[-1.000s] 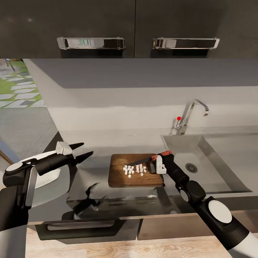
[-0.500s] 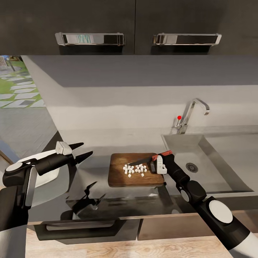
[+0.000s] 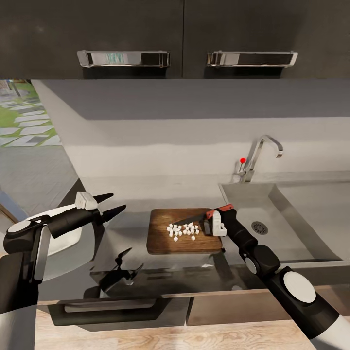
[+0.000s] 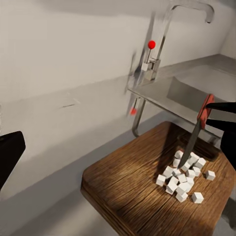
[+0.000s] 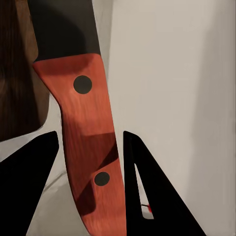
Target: In the kitchen, take the Vidalia onion out of the sink, dice it on the chopping board with the paring knife, put the diced onion into the bowl on the countertop, then place both the paring knife and the chopping board into the sink.
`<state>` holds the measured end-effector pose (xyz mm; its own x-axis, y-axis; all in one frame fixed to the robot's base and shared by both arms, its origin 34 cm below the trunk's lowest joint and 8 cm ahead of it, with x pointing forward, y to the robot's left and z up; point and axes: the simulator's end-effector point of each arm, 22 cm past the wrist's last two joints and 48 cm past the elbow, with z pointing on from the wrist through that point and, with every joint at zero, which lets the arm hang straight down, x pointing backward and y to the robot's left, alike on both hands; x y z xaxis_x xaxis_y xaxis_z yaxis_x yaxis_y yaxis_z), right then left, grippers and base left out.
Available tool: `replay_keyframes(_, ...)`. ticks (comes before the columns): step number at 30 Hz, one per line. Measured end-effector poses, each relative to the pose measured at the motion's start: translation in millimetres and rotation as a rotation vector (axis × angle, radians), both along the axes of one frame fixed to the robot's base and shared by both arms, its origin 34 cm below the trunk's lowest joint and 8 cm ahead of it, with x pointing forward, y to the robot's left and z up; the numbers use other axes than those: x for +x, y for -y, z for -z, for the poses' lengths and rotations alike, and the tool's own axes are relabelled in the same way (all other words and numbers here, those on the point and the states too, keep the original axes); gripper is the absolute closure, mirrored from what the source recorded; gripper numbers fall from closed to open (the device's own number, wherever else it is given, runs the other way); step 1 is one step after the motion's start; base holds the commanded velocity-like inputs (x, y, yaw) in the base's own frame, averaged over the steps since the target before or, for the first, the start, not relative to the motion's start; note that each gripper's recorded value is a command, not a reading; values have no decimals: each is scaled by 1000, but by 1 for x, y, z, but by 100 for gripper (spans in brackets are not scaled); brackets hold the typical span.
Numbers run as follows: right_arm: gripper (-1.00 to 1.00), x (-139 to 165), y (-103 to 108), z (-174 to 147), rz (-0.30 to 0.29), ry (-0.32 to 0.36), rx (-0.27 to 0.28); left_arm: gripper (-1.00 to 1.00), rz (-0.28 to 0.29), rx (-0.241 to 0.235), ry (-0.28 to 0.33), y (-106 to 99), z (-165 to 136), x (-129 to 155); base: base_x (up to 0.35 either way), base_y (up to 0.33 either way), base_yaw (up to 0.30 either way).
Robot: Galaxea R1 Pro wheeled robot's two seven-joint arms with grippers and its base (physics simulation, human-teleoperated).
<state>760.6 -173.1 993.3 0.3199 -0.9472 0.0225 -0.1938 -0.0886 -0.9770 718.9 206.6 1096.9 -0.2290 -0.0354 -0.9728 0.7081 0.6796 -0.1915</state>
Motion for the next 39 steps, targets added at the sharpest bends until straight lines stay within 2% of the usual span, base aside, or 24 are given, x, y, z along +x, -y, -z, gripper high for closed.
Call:
replay_keyframes(7, 100, -2, 0, -8, 1, 2, 2, -100, -3, -1, 0, -1, -7, -2, 0, 0, 0)
replay_keyframes(10, 100, 4, 14, -19, 33, 15, 11, -100, -3, -2, -1, -1, -10, -2, 0, 0, 0)
replay_keyframes(11, 100, 10, 29, -27, 69, 28, 19, -100, -3, -2, -1, -1, -11, -3, 0, 0, 0)
replay_keyframes(12, 100, 11, 33, -30, 79, 31, 23, -100, -3, -2, -1, -1, -12, -3, 0, 0, 0)
replay_keyframes(14, 100, 19, 58, -43, 134, 50, 37, -100, -3, -2, -1, -1, -14, -3, 0, 0, 0)
replay_keyframes(17, 100, 31, 123, -69, 270, 87, 78, -100, -3, -3, -1, 0, -17, -4, 0, 0, 0)
replay_keyframes(19, 100, 33, 151, -80, 332, 97, 107, -100, -2, -3, -1, 0, -19, -5, 0, 0, 0)
replay_keyframes(20, 100, 33, 164, -85, 361, 100, 135, -100, -1, -4, -1, 1, -20, -5, 0, 0, 0)
replay_keyframes(21, 100, 33, 177, -91, 394, 86, 263, -100, 2, -25, -1, 9, -22, -5, 0, 0, 0)
replay_keyframes(25, 100, 31, 181, -100, 408, 57, 482, -100, 7, -52, -1, 19, -27, -7, 0, 0, 0)
replay_keyframes(27, 100, 31, 176, -102, 406, 42, 561, -100, 7, -56, -1, 20, -28, -7, 0, 0, 0)
replay_keyframes(28, 100, 31, 160, -100, 397, 25, 643, -100, 8, -57, -1, 21, -29, -8, 0, 0, 0)
replay_keyframes(30, 100, 32, 132, -101, 386, 17, 740, -100, 8, -58, -1, 21, -31, -9, 0, 0, 0)
replay_keyframes(32, 100, 32, 114, -105, 382, 24, 799, -100, 9, -58, -1, 21, -33, -9, 0, 0, 0)
replay_keyframes(35, 100, 32, 97, -108, 375, 24, 850, -100, 10, -59, -1, 21, -35, -10, 0, 0, 0)
replay_keyframes(39, 100, 31, 82, -110, 372, 4, 920, -100, 8, -59, -1, 21, -37, -11, 0, 0, 0)
